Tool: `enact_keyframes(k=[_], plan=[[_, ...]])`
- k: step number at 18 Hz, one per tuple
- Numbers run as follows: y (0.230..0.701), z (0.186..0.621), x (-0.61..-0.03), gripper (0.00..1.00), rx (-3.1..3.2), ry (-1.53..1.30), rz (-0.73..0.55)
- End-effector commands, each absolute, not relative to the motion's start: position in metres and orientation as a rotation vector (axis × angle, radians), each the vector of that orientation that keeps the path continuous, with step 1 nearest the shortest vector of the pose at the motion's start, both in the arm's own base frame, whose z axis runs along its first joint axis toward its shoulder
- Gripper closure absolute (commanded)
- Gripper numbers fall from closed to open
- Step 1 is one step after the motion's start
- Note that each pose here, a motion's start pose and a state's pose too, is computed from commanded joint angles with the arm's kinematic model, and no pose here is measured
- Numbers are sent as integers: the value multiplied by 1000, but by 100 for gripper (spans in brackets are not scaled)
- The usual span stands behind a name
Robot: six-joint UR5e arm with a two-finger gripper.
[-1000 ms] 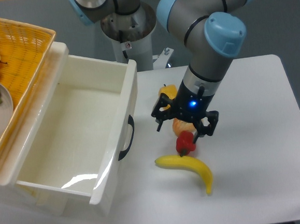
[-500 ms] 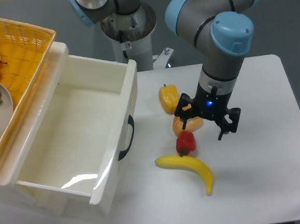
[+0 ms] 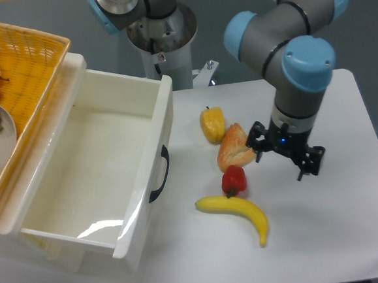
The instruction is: Slide open the top white drawer
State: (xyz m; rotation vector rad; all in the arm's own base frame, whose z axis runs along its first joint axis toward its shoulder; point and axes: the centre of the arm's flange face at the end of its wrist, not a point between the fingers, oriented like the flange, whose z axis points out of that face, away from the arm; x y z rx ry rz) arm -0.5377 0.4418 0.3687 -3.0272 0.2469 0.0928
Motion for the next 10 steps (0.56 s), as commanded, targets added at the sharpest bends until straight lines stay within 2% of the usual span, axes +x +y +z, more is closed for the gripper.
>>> enact_keyframes(k=[3,10], plan=[[433,362,-543,0,-3039,387,52],[432,344,-547,0,-3090,406,29]])
